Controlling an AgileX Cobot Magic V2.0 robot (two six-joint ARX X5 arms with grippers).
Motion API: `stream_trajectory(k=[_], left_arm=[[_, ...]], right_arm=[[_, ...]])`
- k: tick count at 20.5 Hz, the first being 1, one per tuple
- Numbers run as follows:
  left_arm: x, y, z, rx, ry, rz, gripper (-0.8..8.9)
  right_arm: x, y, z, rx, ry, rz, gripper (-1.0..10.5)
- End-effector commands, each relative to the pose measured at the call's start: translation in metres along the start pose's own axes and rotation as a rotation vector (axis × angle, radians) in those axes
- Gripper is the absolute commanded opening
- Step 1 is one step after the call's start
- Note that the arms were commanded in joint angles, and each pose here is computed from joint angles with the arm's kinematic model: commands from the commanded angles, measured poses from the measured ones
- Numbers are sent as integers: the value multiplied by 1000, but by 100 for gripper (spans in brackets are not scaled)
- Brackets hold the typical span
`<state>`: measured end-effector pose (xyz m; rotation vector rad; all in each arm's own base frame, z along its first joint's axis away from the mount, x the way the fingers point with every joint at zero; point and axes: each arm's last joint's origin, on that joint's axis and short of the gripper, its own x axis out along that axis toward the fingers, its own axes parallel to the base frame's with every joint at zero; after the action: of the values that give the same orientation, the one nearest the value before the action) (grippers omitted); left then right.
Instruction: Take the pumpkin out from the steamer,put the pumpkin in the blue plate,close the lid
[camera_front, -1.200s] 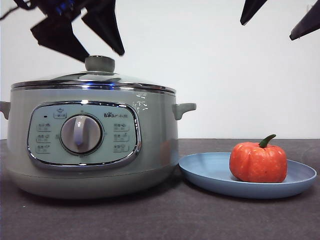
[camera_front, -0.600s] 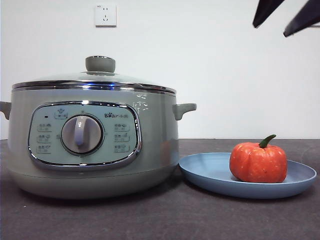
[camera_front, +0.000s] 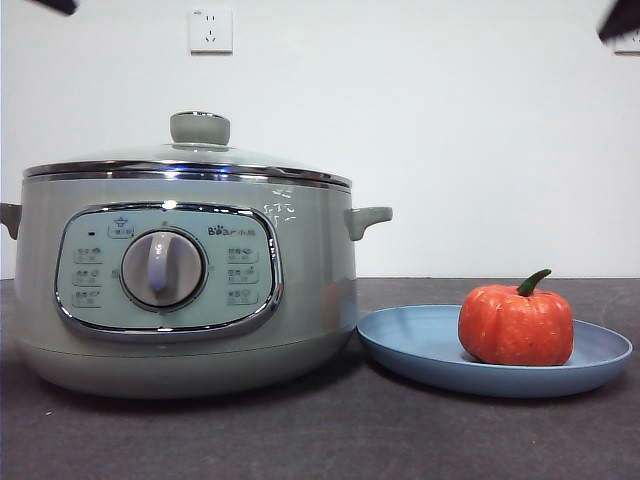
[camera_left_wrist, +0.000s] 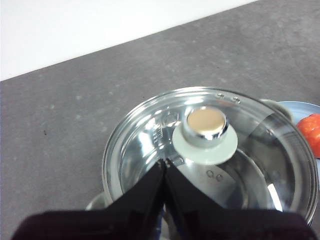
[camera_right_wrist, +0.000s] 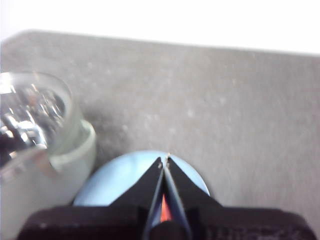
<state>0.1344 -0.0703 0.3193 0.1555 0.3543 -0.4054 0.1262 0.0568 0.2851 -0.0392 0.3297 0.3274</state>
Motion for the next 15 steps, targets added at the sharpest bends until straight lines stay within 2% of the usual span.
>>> stream_trajectory(k=[1,8,15], left_arm=[[-4,-1,-17,1,-42,4,-8],[-7,-1,-21,-1,-63,4,-6],[-6,-1,-27,6,1,1,-4]], right_arm=[[-2,-1,-10,-1,-19,-7,-11],[-1,-1,-10,8,-20,-30,1],[-1,-2,-11,28,-5,-31,1]])
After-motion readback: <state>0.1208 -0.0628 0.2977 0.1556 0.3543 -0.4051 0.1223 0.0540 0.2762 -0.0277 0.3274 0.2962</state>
